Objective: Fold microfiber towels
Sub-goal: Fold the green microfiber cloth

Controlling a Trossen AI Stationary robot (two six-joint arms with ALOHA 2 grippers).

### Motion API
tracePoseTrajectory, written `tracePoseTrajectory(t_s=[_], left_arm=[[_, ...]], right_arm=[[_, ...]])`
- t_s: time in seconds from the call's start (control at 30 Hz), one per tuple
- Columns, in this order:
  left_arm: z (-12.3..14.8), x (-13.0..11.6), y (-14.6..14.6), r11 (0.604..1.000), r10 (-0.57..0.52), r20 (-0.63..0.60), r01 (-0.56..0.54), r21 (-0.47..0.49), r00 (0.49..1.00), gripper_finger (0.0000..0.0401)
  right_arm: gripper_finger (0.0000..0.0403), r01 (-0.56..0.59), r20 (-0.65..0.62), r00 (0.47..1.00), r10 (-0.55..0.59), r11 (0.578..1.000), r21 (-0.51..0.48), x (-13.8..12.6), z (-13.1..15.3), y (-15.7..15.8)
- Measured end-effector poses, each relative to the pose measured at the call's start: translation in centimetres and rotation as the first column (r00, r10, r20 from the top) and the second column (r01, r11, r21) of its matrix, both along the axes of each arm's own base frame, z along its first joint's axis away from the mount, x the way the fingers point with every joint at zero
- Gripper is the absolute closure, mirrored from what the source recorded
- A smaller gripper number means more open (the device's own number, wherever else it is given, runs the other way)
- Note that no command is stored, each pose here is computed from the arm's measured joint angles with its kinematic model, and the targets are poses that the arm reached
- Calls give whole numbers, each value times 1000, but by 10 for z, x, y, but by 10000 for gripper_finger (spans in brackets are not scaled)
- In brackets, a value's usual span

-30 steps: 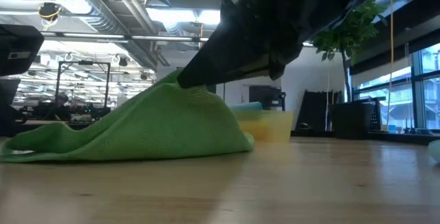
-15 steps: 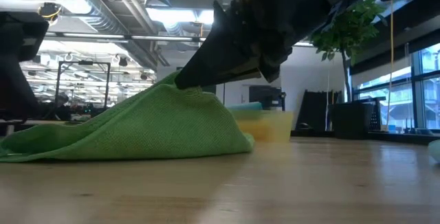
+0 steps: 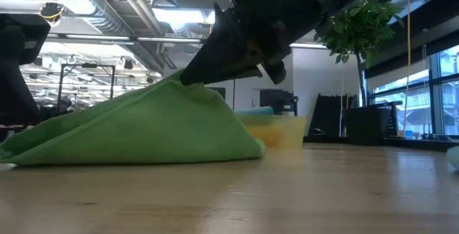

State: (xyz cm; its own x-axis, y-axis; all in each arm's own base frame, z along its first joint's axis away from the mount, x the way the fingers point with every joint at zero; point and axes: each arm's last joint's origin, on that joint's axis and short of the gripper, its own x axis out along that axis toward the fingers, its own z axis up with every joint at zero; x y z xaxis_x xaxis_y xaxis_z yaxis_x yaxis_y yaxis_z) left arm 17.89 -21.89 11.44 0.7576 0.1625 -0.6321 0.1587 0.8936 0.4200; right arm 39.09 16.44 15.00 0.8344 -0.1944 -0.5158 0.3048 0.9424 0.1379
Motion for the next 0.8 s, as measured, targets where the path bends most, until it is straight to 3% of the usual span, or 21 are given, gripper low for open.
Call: tracePoseTrajectory(t_s=[0.33,0.63,0.8], left_arm=[[-3,4,14,995,94,-43,-93,24,995,185],[-2,8,9,995,69,-61,-73,-74,996,184],[-8,9,9,995,78,-59,-81,-52,995,184]], right_arm=[[401,12,15,1000,-12,1000,9,1,11,-8],[401,27,13,1000,-27,1000,12,3,11,-13],[401,33,14,999,-33,999,13,4,11,-16]])
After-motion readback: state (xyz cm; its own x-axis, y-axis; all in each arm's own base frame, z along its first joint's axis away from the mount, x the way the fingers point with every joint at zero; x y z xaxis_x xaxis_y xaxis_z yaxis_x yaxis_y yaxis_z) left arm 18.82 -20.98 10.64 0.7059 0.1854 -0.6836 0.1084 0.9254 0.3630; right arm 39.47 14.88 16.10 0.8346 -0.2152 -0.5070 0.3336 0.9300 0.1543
